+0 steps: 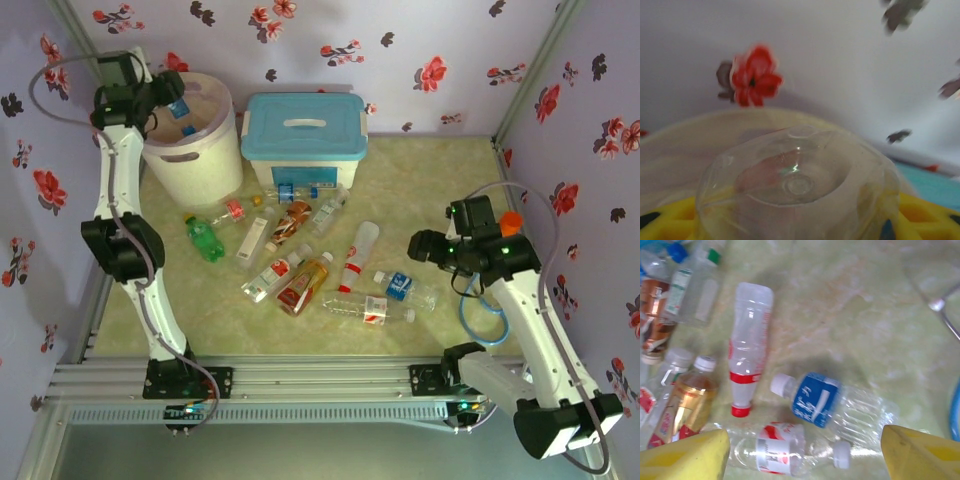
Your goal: Put the plastic bottles in the bin
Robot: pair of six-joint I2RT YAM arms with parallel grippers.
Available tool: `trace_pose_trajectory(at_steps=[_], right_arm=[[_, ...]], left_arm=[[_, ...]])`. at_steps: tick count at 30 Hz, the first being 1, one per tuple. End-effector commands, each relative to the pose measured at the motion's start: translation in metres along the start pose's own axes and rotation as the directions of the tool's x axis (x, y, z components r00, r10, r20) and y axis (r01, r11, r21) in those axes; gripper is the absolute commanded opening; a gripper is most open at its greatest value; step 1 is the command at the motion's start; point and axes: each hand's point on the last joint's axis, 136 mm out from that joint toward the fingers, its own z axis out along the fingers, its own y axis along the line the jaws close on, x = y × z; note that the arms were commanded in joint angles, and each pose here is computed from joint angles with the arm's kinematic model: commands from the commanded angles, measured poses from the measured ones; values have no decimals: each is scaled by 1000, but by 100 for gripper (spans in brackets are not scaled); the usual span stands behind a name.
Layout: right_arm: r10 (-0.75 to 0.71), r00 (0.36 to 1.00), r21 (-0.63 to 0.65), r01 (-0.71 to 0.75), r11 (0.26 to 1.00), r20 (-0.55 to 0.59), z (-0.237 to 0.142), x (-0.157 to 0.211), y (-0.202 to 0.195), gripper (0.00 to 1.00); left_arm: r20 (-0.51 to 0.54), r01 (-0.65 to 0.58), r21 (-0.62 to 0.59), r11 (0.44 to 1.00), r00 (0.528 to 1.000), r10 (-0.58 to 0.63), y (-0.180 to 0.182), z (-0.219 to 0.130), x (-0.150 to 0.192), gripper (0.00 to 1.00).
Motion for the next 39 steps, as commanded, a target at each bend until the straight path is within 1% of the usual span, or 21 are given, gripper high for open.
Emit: trace_pose_trajectory(at_steps=[1,6,11,12,15,17,22,23,25,28,30,34,39], right_arm=[[56,997,122,-50,991,-50,-10,20,-26,78],[65,993,133,-51,990,-100,-4,34,-29,76],[59,989,122,-43,992,-136,8,47,-25,76],[54,988,109,-39,993,-144,11,50,-23,76],[58,987,11,-57,998,-148,19,52,-8,76],[74,987,-17,-77,997,-141,23,52,-4,76],[87,986,39,-82,996,-145,22,55,-15,80],[89,986,48,-83,995,-143,21,54,-17,80],[92,987,73,-83,994,-132,17,54,-22,81],[107,987,118,-93,989,-120,14,54,-31,82],[117,987,133,-101,986,-114,14,55,-35,82],[143,984,146,-128,981,-101,20,57,-40,85],[162,981,113,-150,982,-107,30,60,-37,87]], left_arm=[[-98,-126,-38,991,988,121,0,7,24,0],[-202,-176,-27,984,965,167,0,31,61,0],[-280,-214,-1,977,938,205,-4,48,93,0],[-294,-216,1,976,933,207,-3,50,99,0],[-323,-221,7,975,923,211,-3,57,113,0],[-345,-223,9,975,914,212,-1,61,123,0],[-382,-227,10,974,899,213,7,67,144,0],[-388,-228,10,974,896,214,8,69,147,2],[-393,-225,8,974,895,210,11,71,151,11],[-398,-216,6,976,895,200,12,73,155,31],[-397,-215,6,977,896,200,12,74,156,39],[-385,-216,6,976,901,202,11,74,151,50],[-353,-220,9,975,912,209,6,67,136,72]])
